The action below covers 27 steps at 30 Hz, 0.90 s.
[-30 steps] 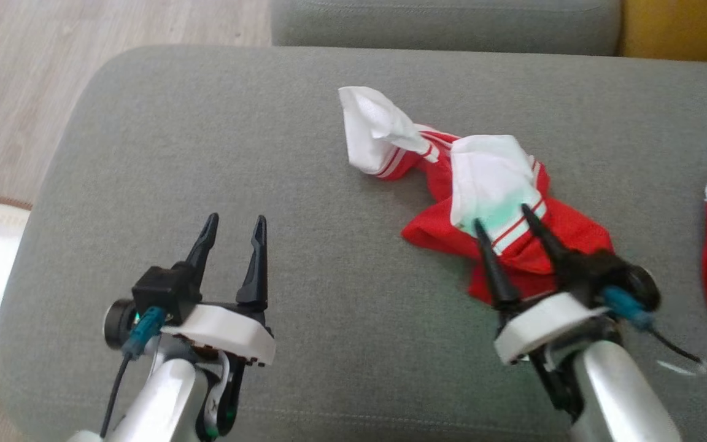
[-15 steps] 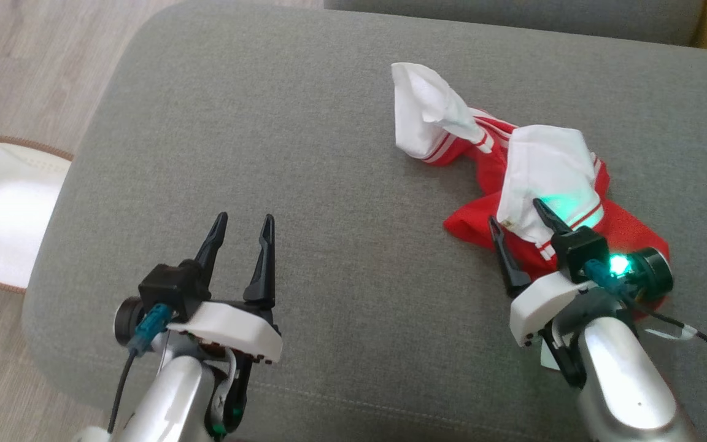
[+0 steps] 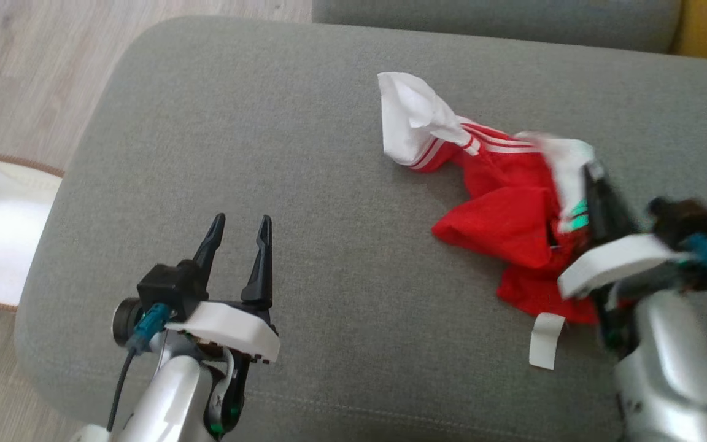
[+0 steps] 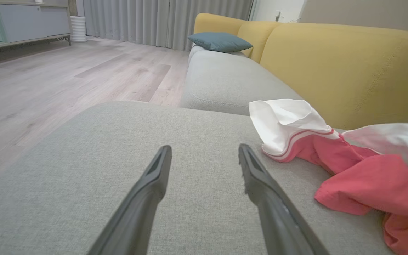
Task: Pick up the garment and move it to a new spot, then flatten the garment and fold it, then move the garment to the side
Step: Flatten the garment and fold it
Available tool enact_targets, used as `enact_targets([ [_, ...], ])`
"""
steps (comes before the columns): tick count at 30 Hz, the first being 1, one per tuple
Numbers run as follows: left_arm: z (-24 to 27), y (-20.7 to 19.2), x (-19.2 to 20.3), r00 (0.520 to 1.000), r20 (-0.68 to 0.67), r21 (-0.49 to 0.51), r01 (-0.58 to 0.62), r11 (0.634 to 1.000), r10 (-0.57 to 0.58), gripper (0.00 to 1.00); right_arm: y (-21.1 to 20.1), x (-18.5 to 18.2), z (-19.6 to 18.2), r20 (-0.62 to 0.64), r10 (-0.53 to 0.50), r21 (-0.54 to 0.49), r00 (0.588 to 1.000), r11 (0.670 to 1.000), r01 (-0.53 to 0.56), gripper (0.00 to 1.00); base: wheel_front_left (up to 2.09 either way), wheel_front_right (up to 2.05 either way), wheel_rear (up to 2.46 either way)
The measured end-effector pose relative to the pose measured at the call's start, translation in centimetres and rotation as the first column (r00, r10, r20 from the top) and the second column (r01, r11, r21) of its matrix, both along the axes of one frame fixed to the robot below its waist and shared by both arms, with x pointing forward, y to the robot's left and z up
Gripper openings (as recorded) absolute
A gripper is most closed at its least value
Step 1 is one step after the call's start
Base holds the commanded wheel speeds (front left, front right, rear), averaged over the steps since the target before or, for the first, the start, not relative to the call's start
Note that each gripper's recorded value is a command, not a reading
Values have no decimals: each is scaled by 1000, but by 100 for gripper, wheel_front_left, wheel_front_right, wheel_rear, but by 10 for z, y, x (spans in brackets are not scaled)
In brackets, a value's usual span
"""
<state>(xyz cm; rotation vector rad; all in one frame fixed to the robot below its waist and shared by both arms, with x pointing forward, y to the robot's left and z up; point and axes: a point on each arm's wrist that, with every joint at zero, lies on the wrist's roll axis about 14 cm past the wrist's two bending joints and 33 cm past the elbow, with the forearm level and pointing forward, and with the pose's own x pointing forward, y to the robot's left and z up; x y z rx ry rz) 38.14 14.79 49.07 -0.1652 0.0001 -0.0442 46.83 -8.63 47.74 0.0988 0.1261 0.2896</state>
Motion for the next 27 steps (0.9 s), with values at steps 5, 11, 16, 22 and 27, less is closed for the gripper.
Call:
enact_targets([
  [5, 8, -6, -3, 1000, 23, 1, 18, 1000, -18, 100, -41, 27, 64, 150, -144, 70, 978, 988, 135, 0, 0, 0, 0],
  [11, 9, -6, -13, 1000, 27, -3, 16, 1000, -16, 100, -43, 36, 129, 303, -152, 55, 941, 988, 143, 0, 0, 0, 0],
  [16, 8, -4, -18, 1000, 25, -8, 12, 1000, -12, 100, -23, 41, 149, 354, -78, -7, 932, 996, 87, 0, 0, 0, 0],
  [22, 1, -2, -17, 1000, 3, -11, 7, 1000, -7, 100, -23, 83, 161, 357, 13, -192, 934, 979, 60, 0, 0, 0, 0],
  [27, -4, 4, -12, 1000, -13, -4, -9, 1000, 9, 100, -40, 129, 175, 365, 19, -314, 931, 944, 103, 0, 0, 0, 0],
])
